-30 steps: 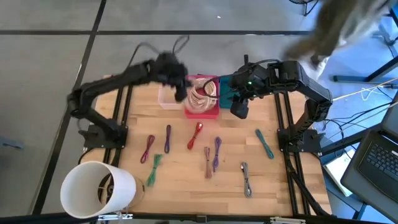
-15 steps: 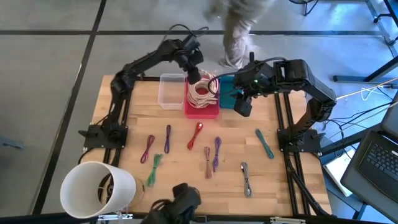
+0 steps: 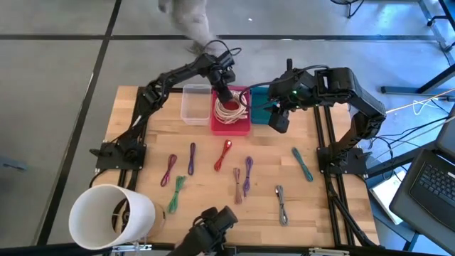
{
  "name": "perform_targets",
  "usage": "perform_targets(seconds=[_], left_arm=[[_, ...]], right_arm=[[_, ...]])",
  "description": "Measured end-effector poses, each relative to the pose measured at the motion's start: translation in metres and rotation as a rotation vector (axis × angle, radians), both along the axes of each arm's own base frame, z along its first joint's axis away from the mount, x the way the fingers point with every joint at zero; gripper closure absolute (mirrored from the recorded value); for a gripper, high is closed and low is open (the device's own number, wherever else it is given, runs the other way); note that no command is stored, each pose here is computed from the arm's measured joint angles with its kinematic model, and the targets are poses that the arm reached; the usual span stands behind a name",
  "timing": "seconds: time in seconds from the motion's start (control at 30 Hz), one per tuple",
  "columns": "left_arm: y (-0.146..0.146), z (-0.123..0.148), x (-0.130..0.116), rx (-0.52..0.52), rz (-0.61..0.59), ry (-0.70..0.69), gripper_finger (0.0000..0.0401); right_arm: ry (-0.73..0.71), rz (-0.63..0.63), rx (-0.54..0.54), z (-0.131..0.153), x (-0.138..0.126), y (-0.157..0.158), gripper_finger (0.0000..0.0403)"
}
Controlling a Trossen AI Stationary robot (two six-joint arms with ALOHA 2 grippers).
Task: Pick & Place USB Port
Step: Put the white HDMI cable into the pink bin, then put the pink charger cable into the transparent bin
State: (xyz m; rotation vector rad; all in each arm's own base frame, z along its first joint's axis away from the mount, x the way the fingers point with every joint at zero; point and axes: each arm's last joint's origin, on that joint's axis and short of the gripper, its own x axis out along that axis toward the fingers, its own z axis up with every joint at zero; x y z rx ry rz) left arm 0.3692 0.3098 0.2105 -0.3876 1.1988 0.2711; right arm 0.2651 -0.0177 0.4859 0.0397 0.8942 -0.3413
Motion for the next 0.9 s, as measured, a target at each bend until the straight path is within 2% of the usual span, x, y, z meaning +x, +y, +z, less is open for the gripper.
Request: perform_targets(seconds=[0.27, 0.5, 0.77, 0.9], left_arm=[[0.002, -0.003, 0.004, 0.026, -0.009, -0.017, 0.0374], [0.000, 0.003, 0.003, 0.049, -0.057, -0.023, 0.0334], [-0.008, 0.042, -0.005, 0.125, -0.064, -0.074, 0.0262], [-0.019, 0.072, -0.018, 0.113, -0.042, -0.097, 0.0237]], right_arm=[[-0.001, -0.002, 0.002, 0.000, 0.000, 0.000, 0.0238], [-0.004, -0.011, 0.008, 0.000, 0.000, 0.000, 0.0238], [-0.003, -0.018, -0.004, 0.000, 0.000, 0.000, 0.0237], [-0.006, -0.025, 0.001, 0.000, 0.000, 0.000, 0.0237]])
